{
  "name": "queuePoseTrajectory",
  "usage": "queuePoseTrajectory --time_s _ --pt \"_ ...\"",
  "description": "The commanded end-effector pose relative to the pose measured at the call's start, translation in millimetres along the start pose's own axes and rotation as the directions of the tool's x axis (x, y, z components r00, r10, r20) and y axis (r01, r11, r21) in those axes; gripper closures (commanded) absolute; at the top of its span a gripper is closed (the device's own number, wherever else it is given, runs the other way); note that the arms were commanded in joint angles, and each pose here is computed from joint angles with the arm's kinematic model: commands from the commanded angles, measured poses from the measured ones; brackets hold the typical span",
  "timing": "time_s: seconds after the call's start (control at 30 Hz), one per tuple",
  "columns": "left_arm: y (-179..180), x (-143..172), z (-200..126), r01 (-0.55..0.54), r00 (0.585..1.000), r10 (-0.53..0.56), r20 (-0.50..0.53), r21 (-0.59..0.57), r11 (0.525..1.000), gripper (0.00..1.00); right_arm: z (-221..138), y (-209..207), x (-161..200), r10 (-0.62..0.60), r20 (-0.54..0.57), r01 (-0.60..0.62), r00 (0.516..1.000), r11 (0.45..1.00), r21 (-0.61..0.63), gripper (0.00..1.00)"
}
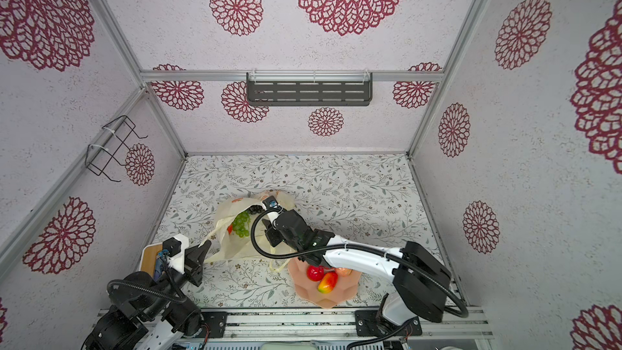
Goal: Take fruits out of the plastic bag
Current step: Take out the fake fruit from the plastic bag.
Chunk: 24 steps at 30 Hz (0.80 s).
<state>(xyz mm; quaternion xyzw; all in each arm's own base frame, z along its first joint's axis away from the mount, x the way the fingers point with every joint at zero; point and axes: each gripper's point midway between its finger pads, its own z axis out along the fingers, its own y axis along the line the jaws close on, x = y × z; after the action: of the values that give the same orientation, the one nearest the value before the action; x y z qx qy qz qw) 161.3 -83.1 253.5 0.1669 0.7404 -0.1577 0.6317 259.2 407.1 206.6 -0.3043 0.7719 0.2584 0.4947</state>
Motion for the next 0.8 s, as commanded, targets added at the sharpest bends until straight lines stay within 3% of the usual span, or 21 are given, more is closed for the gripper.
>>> queuePoseTrajectory --time_s 0.0,0.2,0.33,0.6,0.77 --pt "-3.3 -5.0 -2.5 -0.006 1.000 0.006 0.022 0.020 1.000 1.00 23.6 23.4 -21.8 -0.034 0.075 0.042 0.997 0.994 -0.106 0.75" --pt "-1.5 -5.1 -3.7 -0.004 1.000 0.003 0.019 0.011 1.000 1.00 67.3 48.1 -9.6 -0.065 0.109 0.086 0.992 0.974 -0.208 0.75" --pt "0.2 -5.2 -4.0 -0.002 1.000 0.002 0.019 0.001 1.000 1.00 93.7 57.2 10.9 -0.050 0.086 0.071 0.995 0.965 -0.252 0.68" --pt "2.1 -4.4 -3.7 0.004 1.000 -0.004 0.016 -0.010 1.000 1.00 105.4 87.2 60.2 -0.117 -0.004 0.107 0.993 0.922 -0.372 0.65" --pt "3.9 -4.0 -3.7 0.005 1.000 -0.005 0.015 -0.020 1.000 1.00 104.0 84.9 85.0 -0.194 -0.048 0.166 0.980 0.923 -0.346 0.60"
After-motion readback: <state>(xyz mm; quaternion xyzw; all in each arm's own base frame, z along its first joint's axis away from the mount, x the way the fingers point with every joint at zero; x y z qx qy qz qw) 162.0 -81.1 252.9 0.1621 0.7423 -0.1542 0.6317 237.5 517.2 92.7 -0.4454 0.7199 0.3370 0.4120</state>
